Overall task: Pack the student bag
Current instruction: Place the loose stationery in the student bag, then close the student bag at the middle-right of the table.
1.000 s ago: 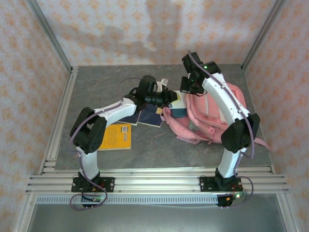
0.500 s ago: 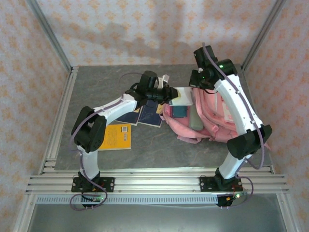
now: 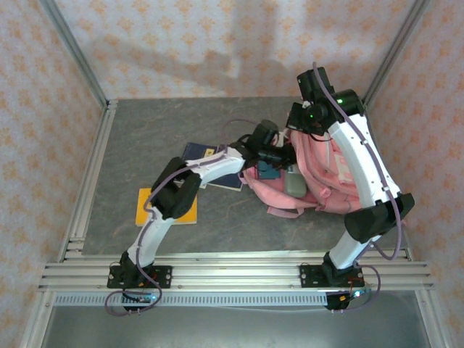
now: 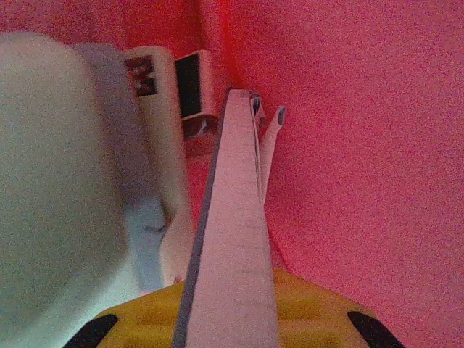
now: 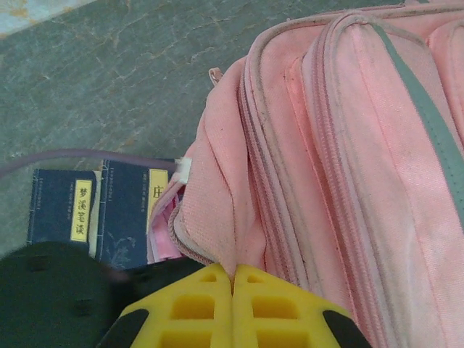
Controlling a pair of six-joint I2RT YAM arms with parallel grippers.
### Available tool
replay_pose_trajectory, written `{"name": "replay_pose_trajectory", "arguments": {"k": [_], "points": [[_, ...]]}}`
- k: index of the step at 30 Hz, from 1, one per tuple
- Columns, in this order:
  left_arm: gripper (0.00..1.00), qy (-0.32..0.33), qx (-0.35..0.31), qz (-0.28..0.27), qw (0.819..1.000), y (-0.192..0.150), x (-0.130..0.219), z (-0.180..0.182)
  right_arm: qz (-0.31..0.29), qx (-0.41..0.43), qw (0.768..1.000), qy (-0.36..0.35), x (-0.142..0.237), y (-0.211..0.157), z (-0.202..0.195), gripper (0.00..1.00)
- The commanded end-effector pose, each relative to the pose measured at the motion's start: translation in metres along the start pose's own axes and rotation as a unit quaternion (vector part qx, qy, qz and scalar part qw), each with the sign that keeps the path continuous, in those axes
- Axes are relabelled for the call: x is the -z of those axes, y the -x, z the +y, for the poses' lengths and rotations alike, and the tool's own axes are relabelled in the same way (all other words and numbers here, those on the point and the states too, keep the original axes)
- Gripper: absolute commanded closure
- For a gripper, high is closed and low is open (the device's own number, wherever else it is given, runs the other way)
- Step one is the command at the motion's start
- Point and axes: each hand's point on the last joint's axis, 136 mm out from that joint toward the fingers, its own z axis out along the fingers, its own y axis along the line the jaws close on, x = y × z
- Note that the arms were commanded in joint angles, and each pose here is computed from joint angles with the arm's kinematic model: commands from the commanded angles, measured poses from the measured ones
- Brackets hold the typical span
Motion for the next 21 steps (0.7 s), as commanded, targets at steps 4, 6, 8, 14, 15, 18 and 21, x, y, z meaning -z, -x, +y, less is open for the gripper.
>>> {"name": "replay_pose_trajectory", "arguments": {"k": [4,6,8,14,15,18,21], "points": [[0.34,-0.053,0.012,-0.028,0.998,0.009,-0.021,-0.031,-0.052,-0.039,0.997,0.049,0.019,0.017,0.011,1.0],[0.27,-0.042,0.006,-0.029,0.999,0.011,-0.013,-0.029,-0.054,-0.038,0.997,0.044,0.018,0.017,0.008,1.0],[0.22,-0.038,-0.001,-0.031,0.999,0.013,-0.003,-0.031,-0.056,-0.037,0.997,0.04,0.017,0.017,0.006,1.0],[0.19,0.043,-0.053,-0.041,0.997,0.012,0.057,-0.02,-0.062,-0.03,0.998,0.008,0.014,0.018,-0.008,1.0],[0.17,0.057,-0.054,-0.045,0.996,0.013,0.069,-0.015,-0.063,-0.029,0.998,0.0,0.013,0.017,-0.011,1.0],[0.16,0.068,-0.043,-0.04,0.996,0.006,0.094,-0.004,-0.066,-0.033,0.997,-0.005,0.008,0.014,-0.016,1.0],[0.15,0.095,-0.043,-0.049,0.993,-0.002,0.125,0.008,-0.055,-0.031,0.998,0.001,-0.001,0.008,-0.014,1.0]]}}
